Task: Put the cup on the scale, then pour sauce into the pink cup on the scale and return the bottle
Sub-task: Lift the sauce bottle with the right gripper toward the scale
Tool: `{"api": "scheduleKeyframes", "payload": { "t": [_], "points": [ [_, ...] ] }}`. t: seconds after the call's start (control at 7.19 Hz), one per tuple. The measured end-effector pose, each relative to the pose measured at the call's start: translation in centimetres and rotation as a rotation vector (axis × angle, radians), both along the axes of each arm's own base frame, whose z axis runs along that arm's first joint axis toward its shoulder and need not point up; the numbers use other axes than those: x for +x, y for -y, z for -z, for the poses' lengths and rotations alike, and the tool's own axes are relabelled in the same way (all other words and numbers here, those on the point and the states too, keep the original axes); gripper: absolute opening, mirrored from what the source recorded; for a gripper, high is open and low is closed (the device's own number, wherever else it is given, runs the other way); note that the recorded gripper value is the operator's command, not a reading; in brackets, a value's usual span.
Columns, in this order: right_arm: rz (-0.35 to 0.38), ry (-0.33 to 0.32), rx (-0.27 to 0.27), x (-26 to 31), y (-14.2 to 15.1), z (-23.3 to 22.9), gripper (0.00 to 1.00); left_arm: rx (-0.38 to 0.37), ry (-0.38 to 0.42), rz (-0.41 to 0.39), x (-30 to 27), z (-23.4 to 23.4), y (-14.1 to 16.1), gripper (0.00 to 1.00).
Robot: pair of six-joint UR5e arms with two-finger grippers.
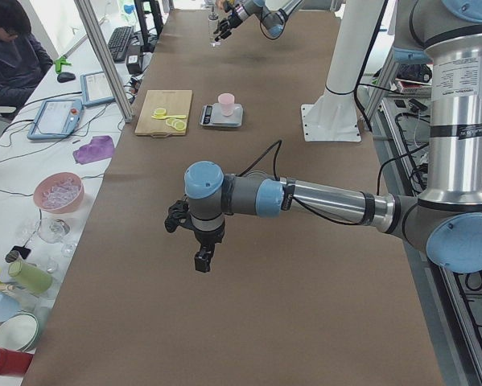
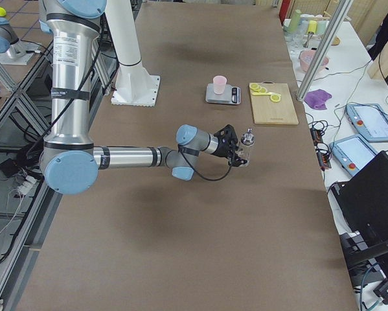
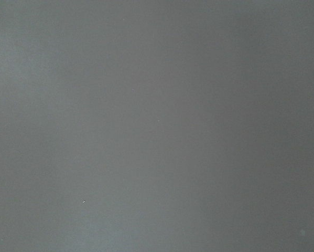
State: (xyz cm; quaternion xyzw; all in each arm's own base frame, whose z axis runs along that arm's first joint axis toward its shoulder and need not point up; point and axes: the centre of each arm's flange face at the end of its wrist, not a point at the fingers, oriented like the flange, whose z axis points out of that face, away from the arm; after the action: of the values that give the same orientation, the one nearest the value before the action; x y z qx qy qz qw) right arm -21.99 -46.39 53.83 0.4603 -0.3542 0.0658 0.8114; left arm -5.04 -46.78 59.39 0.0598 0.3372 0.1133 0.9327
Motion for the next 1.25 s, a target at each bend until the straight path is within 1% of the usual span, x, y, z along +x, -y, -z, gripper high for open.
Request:
{"api": "scheduleKeyframes", "payload": {
  "t": [0.14,0.42,0.7,0.84,1.25],
  "points": [
    [0.003,-0.029,-0.001,-3.1,0.0,3.4,0.0,-0.002,0.0,0.0,0.0,-0.1,-0.1,0.99],
    [-0.006,-0.117,-0.02,-8.2,-1.5,9.0,0.0,-0.006,0.001,-0.001,0.0,-0.3,-0.1,0.99],
    [-0.012,-0.216,-0.031,-11.8,-3.6,12.4,0.0,-0.01,0.002,0.0,0.0,-0.5,-0.1,0.99],
    [-0.017,-0.259,-0.03,-13.9,-4.1,13.9,0.0,-0.014,0.002,-0.001,0.0,-0.6,-0.2,0.99],
    [-0.026,-0.429,-0.031,-20.2,-5.4,18.4,0.0,-0.026,0.002,-0.001,0.0,-1.2,-0.7,0.99]
  ]
}}
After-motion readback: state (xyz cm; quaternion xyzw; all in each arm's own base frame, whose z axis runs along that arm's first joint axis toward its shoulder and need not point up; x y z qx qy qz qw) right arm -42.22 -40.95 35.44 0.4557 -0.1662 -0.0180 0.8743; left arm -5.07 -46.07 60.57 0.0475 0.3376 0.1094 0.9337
